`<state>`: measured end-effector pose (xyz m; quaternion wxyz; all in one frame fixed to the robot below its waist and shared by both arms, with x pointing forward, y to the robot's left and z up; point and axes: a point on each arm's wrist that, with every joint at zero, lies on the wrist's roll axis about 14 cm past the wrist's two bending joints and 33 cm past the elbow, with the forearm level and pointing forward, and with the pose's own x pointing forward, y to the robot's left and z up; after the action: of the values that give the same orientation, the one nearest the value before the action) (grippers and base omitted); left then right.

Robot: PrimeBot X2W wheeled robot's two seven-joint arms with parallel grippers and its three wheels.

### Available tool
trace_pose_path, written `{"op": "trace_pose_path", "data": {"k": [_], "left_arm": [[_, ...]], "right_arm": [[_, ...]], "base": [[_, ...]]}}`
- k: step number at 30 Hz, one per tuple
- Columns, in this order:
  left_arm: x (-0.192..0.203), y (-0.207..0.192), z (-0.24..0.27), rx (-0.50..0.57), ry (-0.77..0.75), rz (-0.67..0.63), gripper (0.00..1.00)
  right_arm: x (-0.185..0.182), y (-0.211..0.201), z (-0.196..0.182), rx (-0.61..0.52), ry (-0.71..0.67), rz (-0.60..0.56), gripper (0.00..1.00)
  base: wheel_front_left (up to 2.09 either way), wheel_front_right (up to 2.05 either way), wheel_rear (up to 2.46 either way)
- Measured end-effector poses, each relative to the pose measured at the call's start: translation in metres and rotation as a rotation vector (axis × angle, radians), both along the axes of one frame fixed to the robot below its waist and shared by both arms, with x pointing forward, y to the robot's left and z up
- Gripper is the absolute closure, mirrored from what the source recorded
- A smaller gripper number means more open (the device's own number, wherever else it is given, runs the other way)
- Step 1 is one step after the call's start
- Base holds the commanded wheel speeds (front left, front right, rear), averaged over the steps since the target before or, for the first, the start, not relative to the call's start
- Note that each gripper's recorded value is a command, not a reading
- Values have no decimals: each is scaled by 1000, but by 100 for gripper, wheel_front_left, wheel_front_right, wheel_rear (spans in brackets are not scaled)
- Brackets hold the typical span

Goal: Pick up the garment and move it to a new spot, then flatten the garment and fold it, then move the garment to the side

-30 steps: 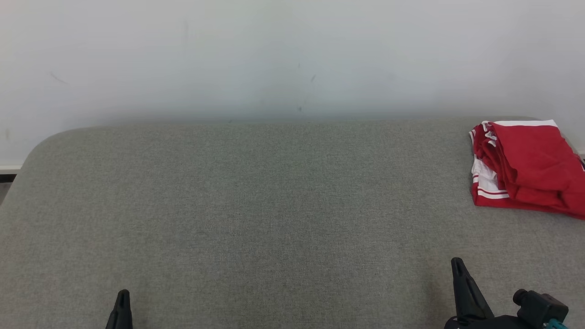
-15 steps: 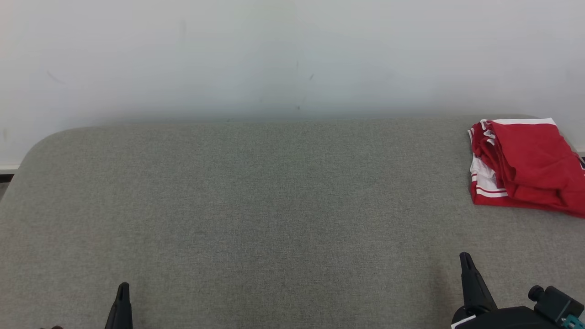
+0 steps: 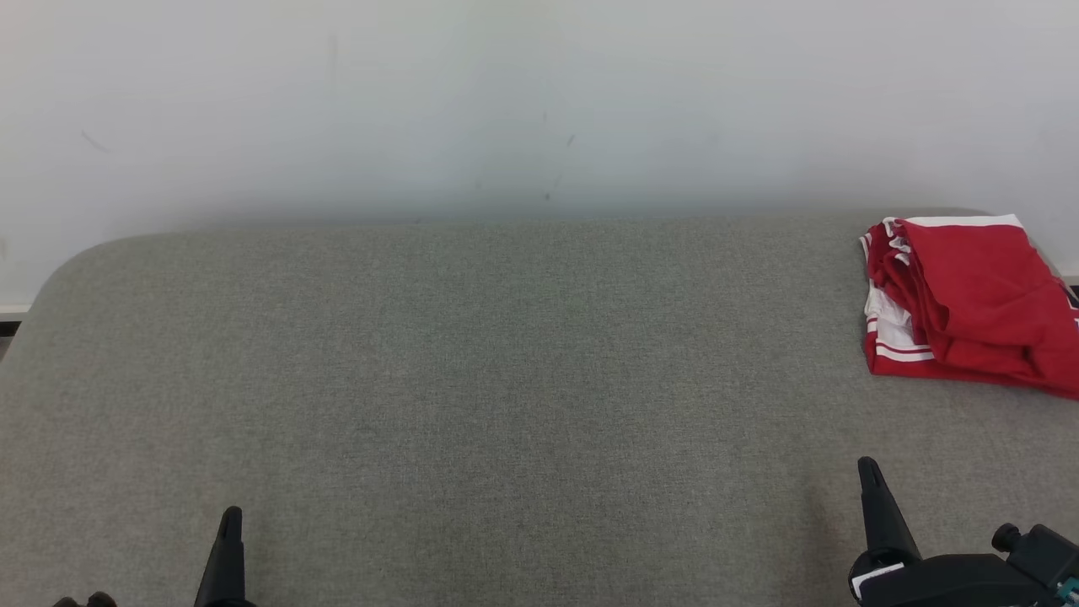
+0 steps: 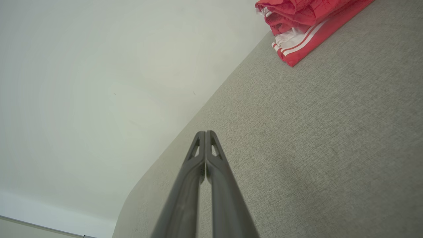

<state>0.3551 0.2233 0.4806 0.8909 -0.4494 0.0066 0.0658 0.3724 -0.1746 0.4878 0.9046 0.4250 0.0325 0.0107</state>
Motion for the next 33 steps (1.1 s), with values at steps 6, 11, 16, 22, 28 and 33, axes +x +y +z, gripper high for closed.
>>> {"op": "trace_pose_path", "data": {"k": [6, 11, 16, 22, 28, 33], "left_arm": [[3, -2, 2, -67, -8, -4, 100], [6, -3, 3, -120, -13, -7, 100], [9, -5, 5, -165, -21, -13, 100], [11, -7, 6, -224, -26, -19, 100], [14, -9, 8, -280, -34, -24, 100], [16, -11, 9, -325, -40, -30, 100]], "right_arm": [[3, -3, 2, 71, 0, -12, 100], [4, -5, 3, 128, 3, -20, 100], [5, -7, 3, 183, 7, -26, 100], [7, -10, 5, 246, 5, -35, 100], [8, -12, 6, 306, 6, -40, 100], [9, -14, 7, 353, 5, -45, 100]], "base": [[0, 0, 0], [0, 0, 0], [0, 0, 0], [0, 0, 0], [0, 0, 0], [0, 0, 0]]}}
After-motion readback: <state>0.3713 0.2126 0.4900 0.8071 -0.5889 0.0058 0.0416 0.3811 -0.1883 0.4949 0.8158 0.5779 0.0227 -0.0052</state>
